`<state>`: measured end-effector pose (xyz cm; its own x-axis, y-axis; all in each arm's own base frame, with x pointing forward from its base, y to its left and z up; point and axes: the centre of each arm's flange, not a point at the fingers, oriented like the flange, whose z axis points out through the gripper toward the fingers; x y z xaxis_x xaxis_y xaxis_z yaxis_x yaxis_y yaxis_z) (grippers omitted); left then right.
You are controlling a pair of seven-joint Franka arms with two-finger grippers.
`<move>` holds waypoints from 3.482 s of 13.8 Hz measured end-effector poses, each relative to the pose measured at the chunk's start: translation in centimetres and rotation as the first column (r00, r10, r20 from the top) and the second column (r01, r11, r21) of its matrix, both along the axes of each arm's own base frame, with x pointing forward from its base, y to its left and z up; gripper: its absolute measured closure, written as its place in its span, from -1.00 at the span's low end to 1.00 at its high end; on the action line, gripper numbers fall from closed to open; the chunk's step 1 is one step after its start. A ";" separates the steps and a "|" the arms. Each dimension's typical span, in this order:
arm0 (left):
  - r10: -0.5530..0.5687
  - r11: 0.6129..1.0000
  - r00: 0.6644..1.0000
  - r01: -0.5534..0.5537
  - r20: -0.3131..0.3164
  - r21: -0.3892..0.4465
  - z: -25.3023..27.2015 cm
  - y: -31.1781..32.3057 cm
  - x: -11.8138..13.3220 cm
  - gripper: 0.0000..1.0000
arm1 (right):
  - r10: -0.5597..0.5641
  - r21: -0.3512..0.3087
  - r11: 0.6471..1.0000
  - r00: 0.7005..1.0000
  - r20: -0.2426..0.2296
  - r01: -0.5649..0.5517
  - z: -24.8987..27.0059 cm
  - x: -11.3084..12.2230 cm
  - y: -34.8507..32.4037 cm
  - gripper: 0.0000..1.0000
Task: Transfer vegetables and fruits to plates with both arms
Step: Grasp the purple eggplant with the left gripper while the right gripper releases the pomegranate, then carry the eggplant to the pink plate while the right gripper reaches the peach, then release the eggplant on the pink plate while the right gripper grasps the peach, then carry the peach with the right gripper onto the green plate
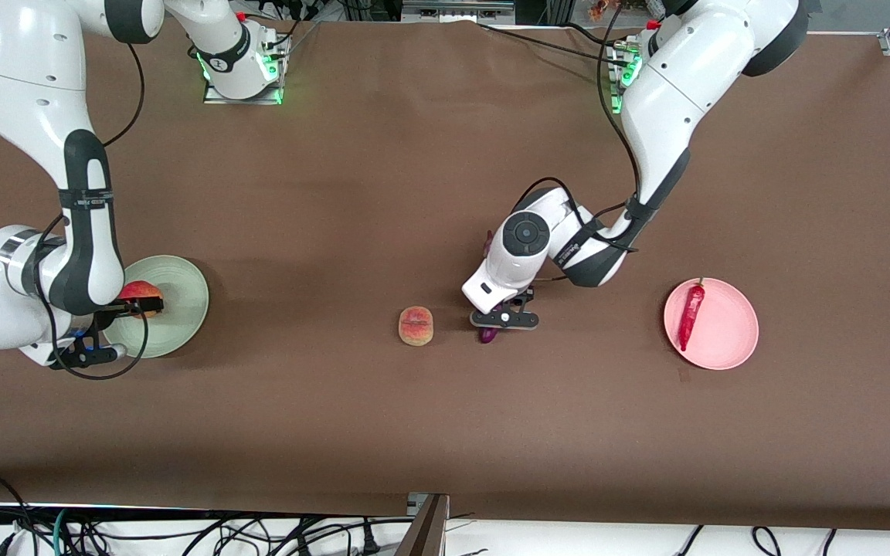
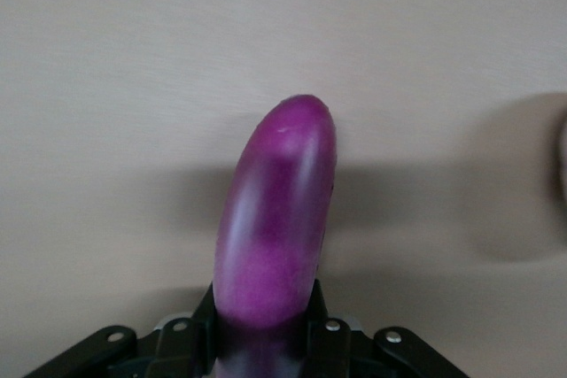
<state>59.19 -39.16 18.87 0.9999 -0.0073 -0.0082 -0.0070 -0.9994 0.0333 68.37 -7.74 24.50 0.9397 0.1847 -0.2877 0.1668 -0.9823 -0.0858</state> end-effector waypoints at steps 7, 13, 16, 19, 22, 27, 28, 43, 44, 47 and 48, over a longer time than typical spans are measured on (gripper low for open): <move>-0.082 0.971 0.990 0.106 -0.115 0.213 10.4 12.4 4.4 0.30 | -0.188 -0.009 0.982 0.982 -0.002 0.188 2.9 -0.1 21.6 -1.00; -0.404 0.889 0.884 0.440 -0.235 0.127 11.3 30.8 8.6 0.30 | -0.448 0.081 0.894 0.889 0.097 0.442 4.2 -3.1 38.9 -1.00; -0.506 0.844 0.833 0.532 -0.224 0.069 9.8 38.6 9.4 0.30 | -0.507 0.137 0.862 0.841 0.189 0.489 3.8 -5.0 45.6 -1.00; -0.557 0.824 0.805 0.566 -0.206 -0.020 5.3 43.7 9.1 0.30 | -0.509 0.176 0.860 0.822 0.256 0.478 1.4 -6.9 50.1 -1.00; -0.576 0.815 0.792 0.577 -0.202 -0.061 2.9 44.0 8.9 0.01 | -0.463 0.167 0.886 0.821 0.335 0.432 -1.2 -7.6 51.5 -1.00; -0.603 0.796 0.780 0.603 -0.171 -0.054 4.7 42.5 9.5 -0.96 | -0.409 0.148 0.912 0.815 0.411 0.383 -2.8 -7.5 51.7 -1.00; -0.611 0.789 0.777 0.613 -0.149 -0.042 6.2 41.8 9.8 -1.00 | -0.409 0.153 0.912 0.811 0.418 0.381 -2.9 -7.4 51.8 -1.00; -0.215 0.971 0.977 0.213 0.002 0.111 37.1 38.1 5.3 -1.00 | -0.296 0.074 0.953 0.851 0.435 0.294 -1.7 -5.4 48.2 -0.49; -0.187 0.974 0.982 0.186 -0.001 0.127 37.6 37.6 4.8 -1.00 | -0.258 0.028 0.962 0.880 0.398 0.270 -0.3 -4.6 45.9 -0.49; -0.120 0.988 0.993 0.118 0.015 0.097 38.7 36.0 2.1 -1.00 | -0.130 -0.067 0.986 0.957 0.259 0.152 4.5 -1.9 36.0 -0.49; -0.116 0.989 0.992 0.111 0.048 0.095 39.0 35.9 0.8 -1.00 | -0.095 -0.083 0.990 0.974 0.205 0.114 5.5 -1.4 32.3 -0.49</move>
